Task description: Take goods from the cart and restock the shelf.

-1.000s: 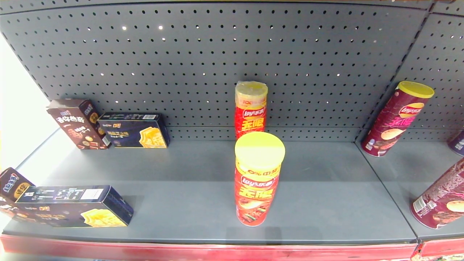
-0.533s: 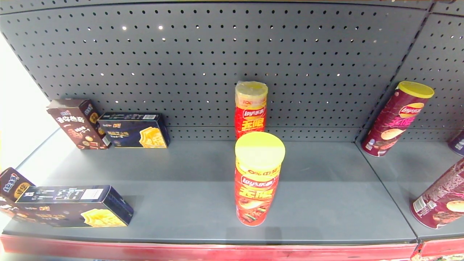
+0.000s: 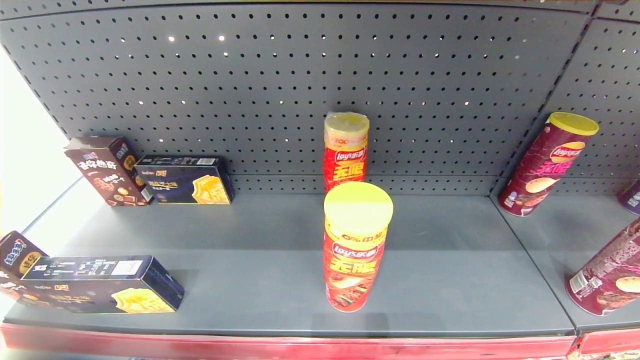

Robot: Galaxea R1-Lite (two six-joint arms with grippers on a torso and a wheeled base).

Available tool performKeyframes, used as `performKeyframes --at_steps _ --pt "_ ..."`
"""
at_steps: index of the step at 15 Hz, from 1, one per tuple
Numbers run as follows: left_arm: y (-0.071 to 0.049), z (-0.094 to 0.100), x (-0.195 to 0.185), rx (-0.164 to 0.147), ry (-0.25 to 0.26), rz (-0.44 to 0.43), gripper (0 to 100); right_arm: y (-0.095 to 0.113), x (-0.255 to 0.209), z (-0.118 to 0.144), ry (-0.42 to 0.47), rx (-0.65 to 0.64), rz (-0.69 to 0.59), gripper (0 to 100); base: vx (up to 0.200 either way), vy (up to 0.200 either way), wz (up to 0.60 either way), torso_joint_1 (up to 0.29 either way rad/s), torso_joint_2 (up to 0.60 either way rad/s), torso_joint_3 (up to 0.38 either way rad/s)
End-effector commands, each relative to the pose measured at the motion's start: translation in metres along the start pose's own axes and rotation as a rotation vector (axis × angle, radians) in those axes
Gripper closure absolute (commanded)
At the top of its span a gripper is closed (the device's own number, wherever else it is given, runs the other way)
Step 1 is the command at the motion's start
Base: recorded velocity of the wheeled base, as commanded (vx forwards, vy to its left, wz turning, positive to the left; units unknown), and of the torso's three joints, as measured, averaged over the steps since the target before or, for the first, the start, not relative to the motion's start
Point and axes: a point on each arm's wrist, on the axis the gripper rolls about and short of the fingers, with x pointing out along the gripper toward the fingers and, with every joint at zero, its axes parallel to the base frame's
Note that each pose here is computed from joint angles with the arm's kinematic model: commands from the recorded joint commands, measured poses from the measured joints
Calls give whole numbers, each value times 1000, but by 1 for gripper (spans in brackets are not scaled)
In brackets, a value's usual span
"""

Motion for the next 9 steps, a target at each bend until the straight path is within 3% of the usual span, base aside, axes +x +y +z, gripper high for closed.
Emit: performKeyframes --at_steps 1,9 --pt "0 -1 0 -3 4 0 0 0 0 0 0 0 0 0 0 0 0 0 0 0" --pt "0 0 0 -2 6 2 0 0 0 0 0 0 0 0 0 0 0 0 0 0"
